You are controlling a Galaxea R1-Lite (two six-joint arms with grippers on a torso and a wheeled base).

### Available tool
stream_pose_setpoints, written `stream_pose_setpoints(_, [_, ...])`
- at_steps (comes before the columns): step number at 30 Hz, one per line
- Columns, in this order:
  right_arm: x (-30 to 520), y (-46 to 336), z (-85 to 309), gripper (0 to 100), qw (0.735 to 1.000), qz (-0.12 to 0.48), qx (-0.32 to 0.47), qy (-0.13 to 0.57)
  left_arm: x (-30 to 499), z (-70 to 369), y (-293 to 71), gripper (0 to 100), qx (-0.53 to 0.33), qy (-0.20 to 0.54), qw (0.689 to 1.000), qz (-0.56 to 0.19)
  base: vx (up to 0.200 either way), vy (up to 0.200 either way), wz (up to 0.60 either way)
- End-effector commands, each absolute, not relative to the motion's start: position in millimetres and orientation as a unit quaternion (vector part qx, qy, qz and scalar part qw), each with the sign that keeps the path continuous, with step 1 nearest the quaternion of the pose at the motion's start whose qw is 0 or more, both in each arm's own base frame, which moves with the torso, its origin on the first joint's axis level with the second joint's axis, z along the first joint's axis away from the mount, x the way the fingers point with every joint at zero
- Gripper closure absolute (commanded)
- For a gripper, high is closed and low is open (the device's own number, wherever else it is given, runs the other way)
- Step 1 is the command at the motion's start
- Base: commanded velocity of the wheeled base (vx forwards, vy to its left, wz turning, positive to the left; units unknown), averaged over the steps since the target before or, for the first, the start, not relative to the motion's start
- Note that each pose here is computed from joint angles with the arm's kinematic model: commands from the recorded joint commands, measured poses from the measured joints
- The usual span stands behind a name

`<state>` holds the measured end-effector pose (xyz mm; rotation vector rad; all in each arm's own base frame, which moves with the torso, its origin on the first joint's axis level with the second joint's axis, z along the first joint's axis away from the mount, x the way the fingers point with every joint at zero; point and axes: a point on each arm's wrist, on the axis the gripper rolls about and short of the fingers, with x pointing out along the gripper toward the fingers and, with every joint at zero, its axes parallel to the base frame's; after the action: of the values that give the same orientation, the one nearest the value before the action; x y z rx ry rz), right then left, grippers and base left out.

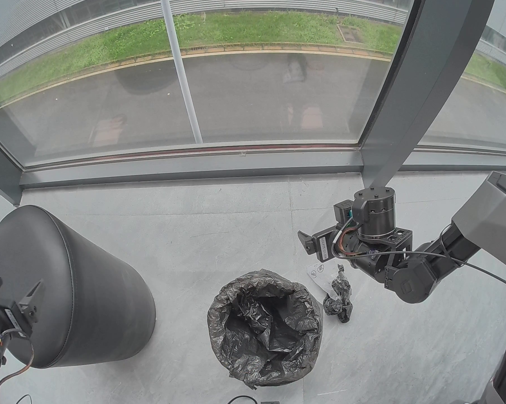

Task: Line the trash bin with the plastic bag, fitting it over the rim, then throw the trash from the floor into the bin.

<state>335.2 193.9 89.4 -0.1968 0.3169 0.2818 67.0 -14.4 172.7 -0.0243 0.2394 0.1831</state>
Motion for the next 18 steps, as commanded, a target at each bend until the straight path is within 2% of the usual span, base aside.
stream_pose_setpoints(1, [338,199,115,0,0.974,0.139,-0.109,0.145,28,159,6,0,-0.041,0.068,0.983,0.167,0.0,0.0,0.0])
stream_pose_setpoints(9, [343,201,113,0,0.971,0.138,-0.114,0.156,2,115,12,0,0.027,0.076,0.966,0.246,0.0,0.0,0.0])
stream_pose_setpoints(14, [342,203,112,0,0.972,0.141,-0.112,0.153,-12,86,12,0,0.02,0.048,0.965,0.256,0.0,0.0,0.0])
stream_pose_setpoints(18, [342,204,112,0,0.972,0.142,-0.111,0.151,-18,85,12,0,0.009,0.016,0.966,0.258,0.0,0.0,0.0])
